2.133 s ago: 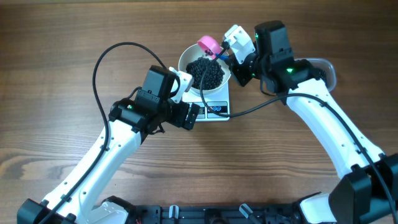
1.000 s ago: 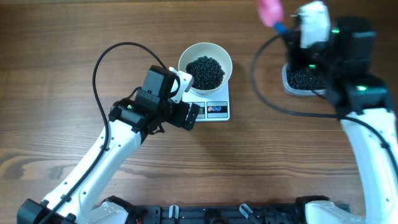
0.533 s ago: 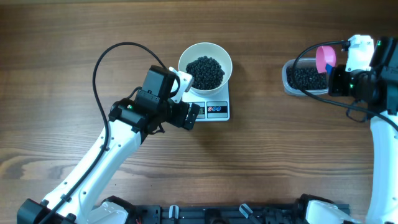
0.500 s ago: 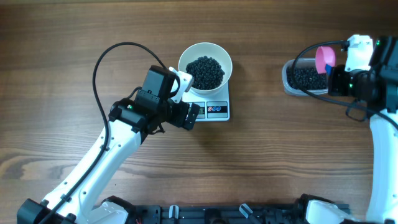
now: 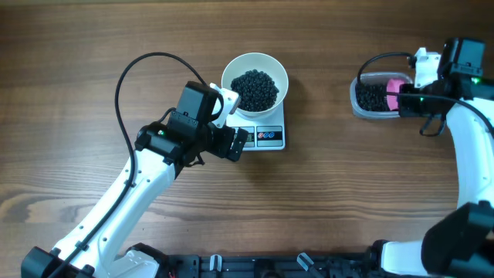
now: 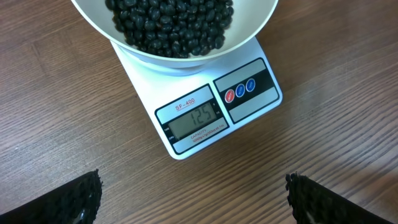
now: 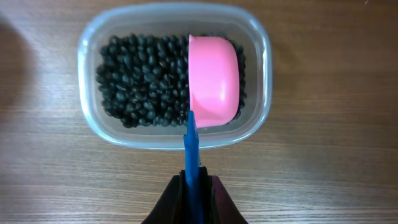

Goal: Scoop item into bowl and weigh 150g on scale
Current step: 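Dig the pink scoop through the beans in the tub with the right gripper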

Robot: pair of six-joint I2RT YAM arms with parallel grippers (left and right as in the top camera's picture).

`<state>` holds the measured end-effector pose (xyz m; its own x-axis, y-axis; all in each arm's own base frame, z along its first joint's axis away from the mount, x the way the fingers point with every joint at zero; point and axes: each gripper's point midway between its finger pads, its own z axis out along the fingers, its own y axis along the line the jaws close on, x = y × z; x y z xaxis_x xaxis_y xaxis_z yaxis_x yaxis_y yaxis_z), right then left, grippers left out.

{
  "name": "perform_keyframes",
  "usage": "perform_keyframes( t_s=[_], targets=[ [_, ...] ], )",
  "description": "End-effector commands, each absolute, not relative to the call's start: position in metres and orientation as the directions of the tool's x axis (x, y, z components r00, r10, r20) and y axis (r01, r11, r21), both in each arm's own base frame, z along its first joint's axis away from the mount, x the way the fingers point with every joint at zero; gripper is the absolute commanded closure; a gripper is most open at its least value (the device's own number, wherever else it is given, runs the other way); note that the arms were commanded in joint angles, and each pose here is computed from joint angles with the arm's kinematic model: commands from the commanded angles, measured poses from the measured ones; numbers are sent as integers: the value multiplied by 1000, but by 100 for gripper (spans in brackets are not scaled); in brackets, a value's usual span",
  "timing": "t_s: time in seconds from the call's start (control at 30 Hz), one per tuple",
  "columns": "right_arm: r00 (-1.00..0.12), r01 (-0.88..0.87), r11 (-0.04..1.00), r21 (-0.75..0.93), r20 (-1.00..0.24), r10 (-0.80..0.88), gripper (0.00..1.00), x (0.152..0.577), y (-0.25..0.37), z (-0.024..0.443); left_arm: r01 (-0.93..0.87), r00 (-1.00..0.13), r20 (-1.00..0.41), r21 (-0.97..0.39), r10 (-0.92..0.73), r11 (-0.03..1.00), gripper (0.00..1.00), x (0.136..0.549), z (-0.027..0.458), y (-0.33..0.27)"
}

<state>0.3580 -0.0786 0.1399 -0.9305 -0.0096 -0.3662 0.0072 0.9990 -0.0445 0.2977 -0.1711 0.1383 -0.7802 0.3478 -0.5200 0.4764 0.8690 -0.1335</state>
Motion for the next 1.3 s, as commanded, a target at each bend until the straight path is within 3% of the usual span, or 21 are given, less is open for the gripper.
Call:
perform_keyframes(
  t_s=[0.0, 0.43, 0.67, 0.9, 1.27],
  targets=[
    [-955, 6, 999, -42, -295, -7, 96, 357, -80, 117, 487, -765, -544, -138, 345, 863, 0, 301, 148, -173],
    [-961, -59, 979, 193, -276, -4, 96, 361, -31, 103, 487, -765, -544, -138, 345, 863, 0, 301, 148, -173],
    [-969, -56, 975, 217, -247, -1, 96, 352, -27, 104, 487, -765, -544, -138, 345, 863, 0, 301, 148, -173],
    [-940, -77, 974, 213, -340, 0, 96, 358, -26, 131, 487, -765, -544, -138, 345, 863, 0, 301, 148, -173],
    [-929, -143, 939, 314, -369, -19, 96, 359, -5, 138, 487, -765, -544, -138, 345, 863, 0, 301, 148, -173]
  ],
)
